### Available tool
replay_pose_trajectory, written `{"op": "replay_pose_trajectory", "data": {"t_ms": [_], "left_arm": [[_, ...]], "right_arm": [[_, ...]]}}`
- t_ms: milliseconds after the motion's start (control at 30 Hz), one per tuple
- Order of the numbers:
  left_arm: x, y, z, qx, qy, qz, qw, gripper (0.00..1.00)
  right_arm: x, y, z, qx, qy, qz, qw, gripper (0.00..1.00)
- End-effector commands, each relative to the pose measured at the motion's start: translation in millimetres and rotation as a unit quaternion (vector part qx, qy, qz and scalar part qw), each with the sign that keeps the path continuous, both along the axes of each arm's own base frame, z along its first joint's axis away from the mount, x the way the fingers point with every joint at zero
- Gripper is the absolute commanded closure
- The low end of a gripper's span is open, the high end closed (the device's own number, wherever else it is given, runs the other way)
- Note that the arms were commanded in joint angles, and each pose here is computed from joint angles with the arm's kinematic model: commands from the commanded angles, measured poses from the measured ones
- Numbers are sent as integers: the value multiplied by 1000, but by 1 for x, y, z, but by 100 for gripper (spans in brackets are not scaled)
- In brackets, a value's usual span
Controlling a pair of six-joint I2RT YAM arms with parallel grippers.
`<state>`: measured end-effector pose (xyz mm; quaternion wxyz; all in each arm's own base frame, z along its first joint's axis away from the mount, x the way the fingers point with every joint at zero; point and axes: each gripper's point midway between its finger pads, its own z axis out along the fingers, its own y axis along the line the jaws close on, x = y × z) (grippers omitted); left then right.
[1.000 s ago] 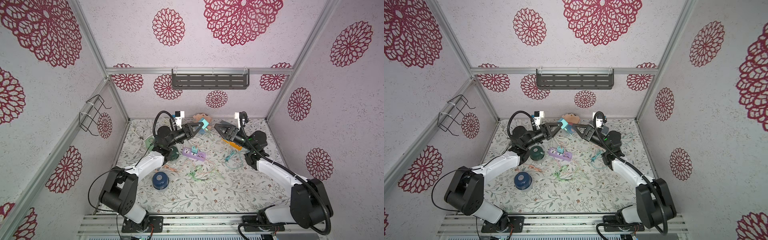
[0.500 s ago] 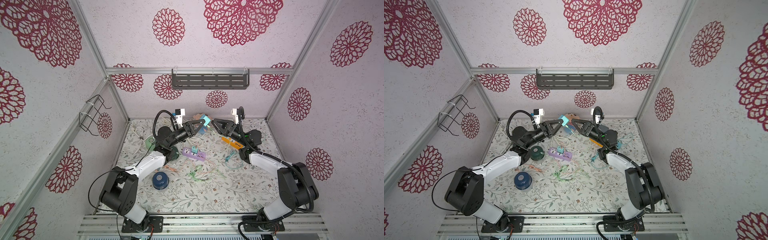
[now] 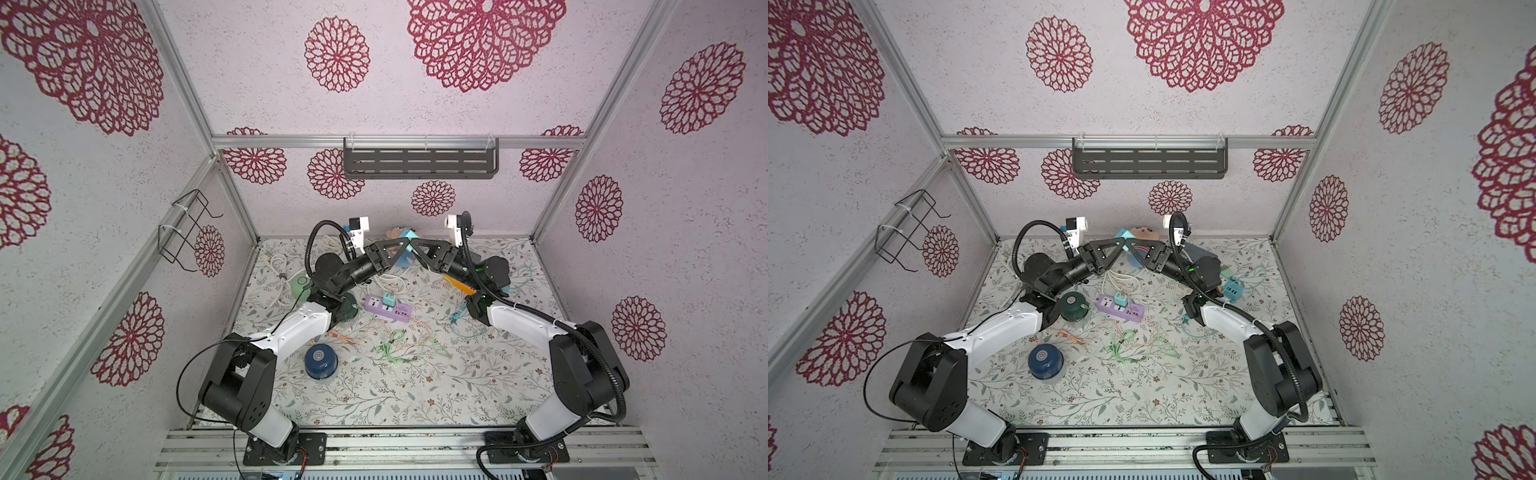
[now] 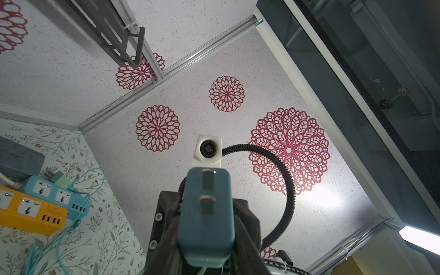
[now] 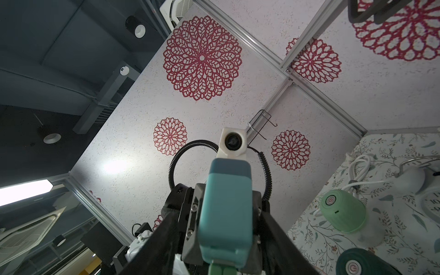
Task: Charge the cordless meat grinders
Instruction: Pick up the plug from the center of the board.
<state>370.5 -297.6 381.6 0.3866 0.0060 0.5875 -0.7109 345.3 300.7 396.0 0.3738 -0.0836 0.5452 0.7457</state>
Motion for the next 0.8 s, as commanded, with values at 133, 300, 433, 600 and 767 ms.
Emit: {"op": "replay_pose_trajectory", "data": {"t_ms": [133,300,433,600,767], "left_arm": [[2,-7,-1,1,-14,3,1000,100],[3,-11,-7,5,-8,-2,1000,100],[3,-13,-10,10,-6,-3,1000,100],[2,-14,-13,13,-4,-2,1000,100],[2,-15,-15,13,-3,-2,1000,100]], "right_arm": [[3,0,19,13,-29,-16,999,65],[6,2,18,13,-22,-13,1000,78],[8,4,17,12,-16,-8,1000,73],[16,-1,13,17,-1,-23,1000,59],[19,-4,18,32,1,-26,999,66]]}}
